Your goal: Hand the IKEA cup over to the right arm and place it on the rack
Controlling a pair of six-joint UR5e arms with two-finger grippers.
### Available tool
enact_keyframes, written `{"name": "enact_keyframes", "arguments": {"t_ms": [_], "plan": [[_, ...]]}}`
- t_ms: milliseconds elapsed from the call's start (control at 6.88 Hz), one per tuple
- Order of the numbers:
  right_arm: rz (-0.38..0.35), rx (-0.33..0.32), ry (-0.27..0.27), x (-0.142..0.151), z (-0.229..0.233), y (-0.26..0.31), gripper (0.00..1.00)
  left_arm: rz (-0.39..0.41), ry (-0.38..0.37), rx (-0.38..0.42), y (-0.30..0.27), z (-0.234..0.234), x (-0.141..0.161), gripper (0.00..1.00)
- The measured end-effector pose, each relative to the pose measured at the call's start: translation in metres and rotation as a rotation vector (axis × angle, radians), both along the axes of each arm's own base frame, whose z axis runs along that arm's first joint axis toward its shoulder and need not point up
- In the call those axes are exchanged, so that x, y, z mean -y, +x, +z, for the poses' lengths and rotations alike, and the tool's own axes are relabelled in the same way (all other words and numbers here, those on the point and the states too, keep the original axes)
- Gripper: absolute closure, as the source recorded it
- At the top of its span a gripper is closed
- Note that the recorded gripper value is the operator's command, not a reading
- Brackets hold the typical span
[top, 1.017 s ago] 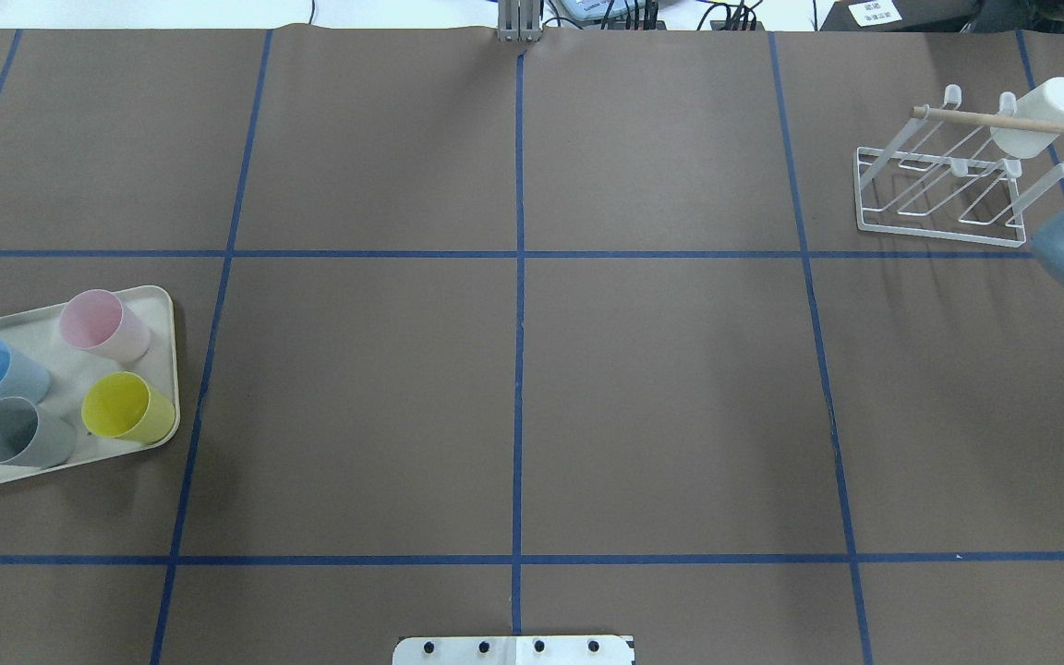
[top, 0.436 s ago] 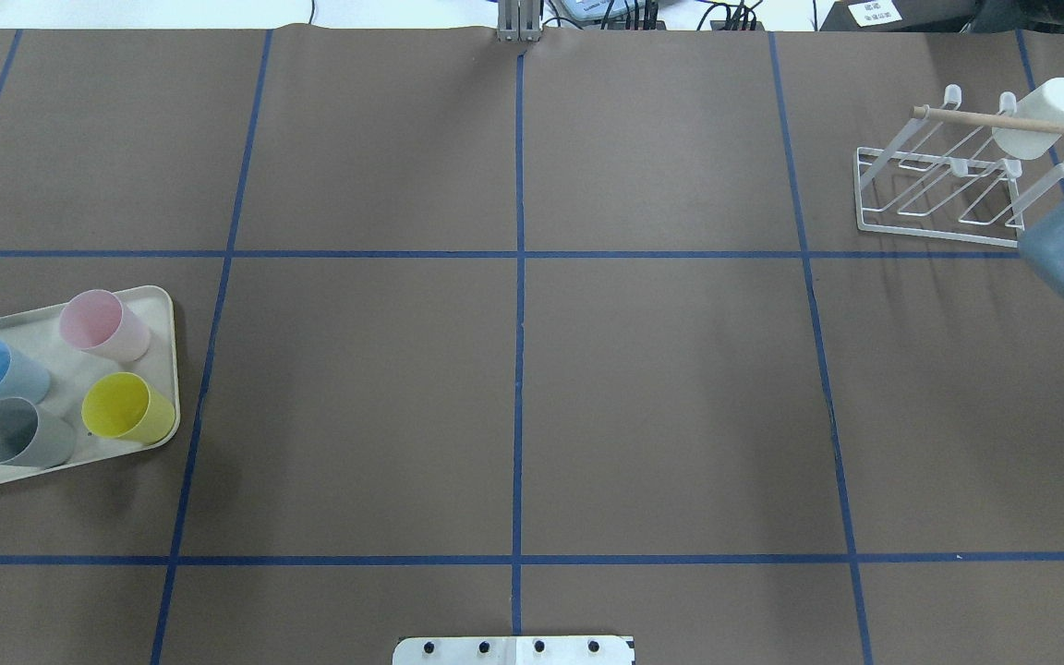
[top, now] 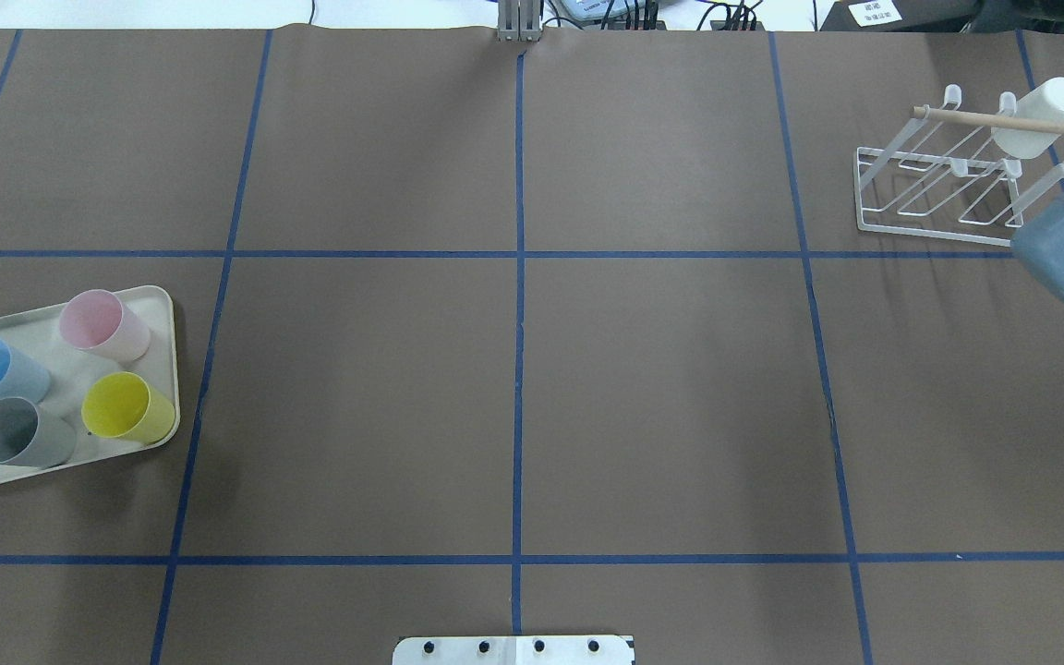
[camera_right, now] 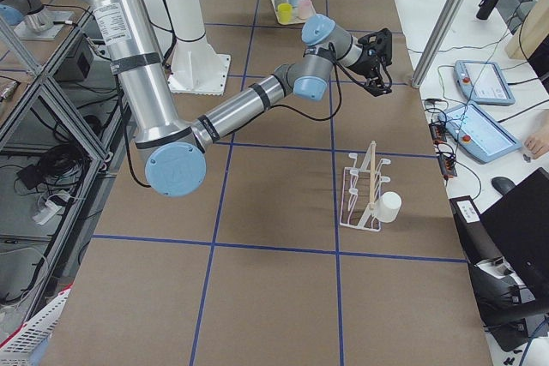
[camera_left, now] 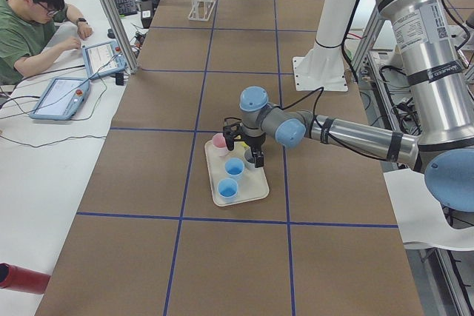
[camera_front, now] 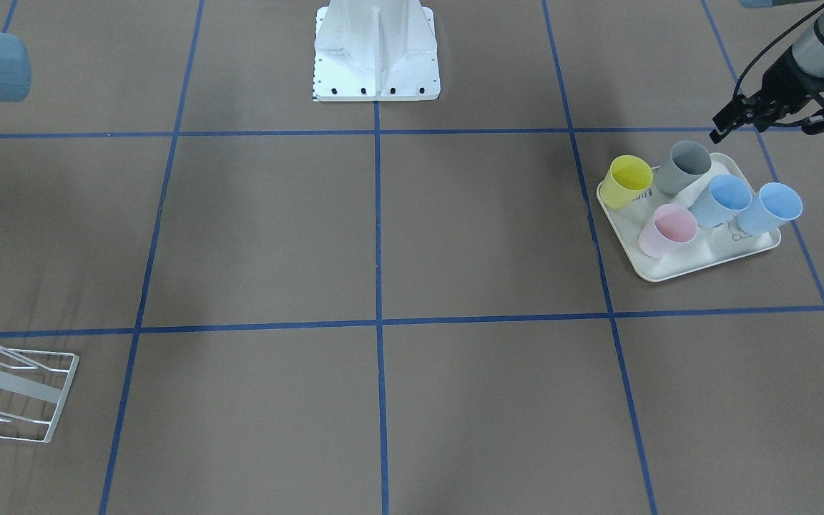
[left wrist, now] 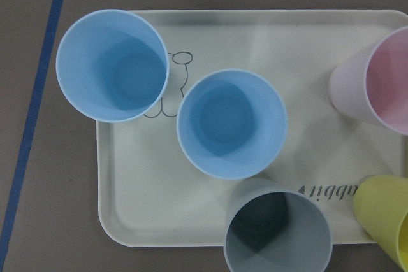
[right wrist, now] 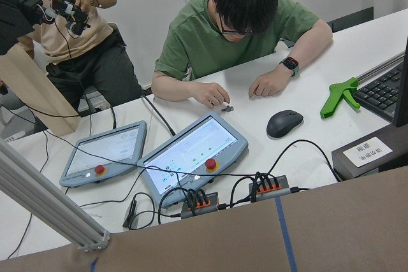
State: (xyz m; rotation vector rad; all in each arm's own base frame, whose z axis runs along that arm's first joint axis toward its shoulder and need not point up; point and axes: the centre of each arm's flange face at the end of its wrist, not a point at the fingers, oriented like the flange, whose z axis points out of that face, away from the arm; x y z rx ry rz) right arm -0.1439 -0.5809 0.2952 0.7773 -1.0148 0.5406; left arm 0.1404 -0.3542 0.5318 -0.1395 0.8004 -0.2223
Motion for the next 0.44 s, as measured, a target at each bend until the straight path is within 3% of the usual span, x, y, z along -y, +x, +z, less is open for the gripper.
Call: {"name": "enact_keyframes", "arguments": {"t_ms": [436], "plan": [[-0.001, 0.0, 0.002, 0.0, -0.001, -0.002, 0.01, 0.019, -0.027, 0.016, 0.017, 0.02, 0.011, 0.01]]}}
